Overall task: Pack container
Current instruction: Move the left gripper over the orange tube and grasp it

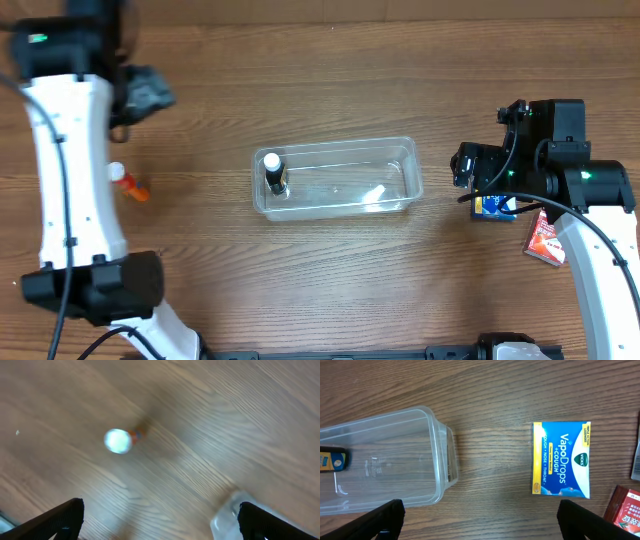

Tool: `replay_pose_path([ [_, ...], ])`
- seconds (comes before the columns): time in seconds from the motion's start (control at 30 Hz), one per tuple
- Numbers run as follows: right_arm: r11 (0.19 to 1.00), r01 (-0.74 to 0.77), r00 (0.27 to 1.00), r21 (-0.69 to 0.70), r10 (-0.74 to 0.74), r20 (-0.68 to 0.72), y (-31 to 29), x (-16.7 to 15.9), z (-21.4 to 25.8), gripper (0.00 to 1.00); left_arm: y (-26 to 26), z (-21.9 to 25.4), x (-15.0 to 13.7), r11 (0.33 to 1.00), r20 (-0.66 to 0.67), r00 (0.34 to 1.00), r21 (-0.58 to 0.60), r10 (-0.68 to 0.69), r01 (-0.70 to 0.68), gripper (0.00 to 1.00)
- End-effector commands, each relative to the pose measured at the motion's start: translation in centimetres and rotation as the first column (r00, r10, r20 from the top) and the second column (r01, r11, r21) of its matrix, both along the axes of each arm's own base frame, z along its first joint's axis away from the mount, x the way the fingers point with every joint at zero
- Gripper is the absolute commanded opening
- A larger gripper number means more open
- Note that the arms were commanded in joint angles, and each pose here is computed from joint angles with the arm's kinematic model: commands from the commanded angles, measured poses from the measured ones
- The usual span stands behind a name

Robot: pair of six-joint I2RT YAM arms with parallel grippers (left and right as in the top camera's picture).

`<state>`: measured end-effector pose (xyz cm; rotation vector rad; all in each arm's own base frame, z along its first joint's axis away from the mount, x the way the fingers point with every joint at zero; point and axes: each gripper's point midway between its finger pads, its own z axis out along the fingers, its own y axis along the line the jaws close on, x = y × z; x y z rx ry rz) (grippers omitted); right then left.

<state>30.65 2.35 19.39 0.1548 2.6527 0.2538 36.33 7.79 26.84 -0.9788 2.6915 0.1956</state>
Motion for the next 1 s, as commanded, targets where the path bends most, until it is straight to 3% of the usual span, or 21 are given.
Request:
replay_pose_path([
  [0.0,1.0,-0.004,0.999,-0.007,0.004,0.048,0.1,0.6,1.5,1.0,1.1,1.6,-1.3,0.995,0.063,0.997,-0.097,0.045,-0.038,1.0],
  [0.4,1.0,-0.004,0.999,-0.007,0.004,0.045,0.1,0.6,1.3,1.0,3.0,5.0,-10.4,0.986,0.164,0.976,0.057,0.146,-0.158,1.0],
  [0.47,1.0,-0.004,0.999,-0.006,0.004,0.044,0.1,0.7,1.2,1.0,3.8,4.1,-10.5,0.983,0.167,0.972,0.059,0.163,-0.175,1.0],
  [0.6,1.0,-0.004,0.999,-0.006,0.004,0.032,0.1,0.8,0.8,1.0,4.7,-0.7,-7.9,0.994,0.123,0.986,-0.032,0.108,-0.105,1.0],
  [0.97,1.0,-0.004,1.0,-0.006,0.004,0.012,0.0,0.9,0.2,1.0,7.0,-14.0,-4.1,0.988,-0.172,0.982,-0.12,0.079,-0.1,1.0],
])
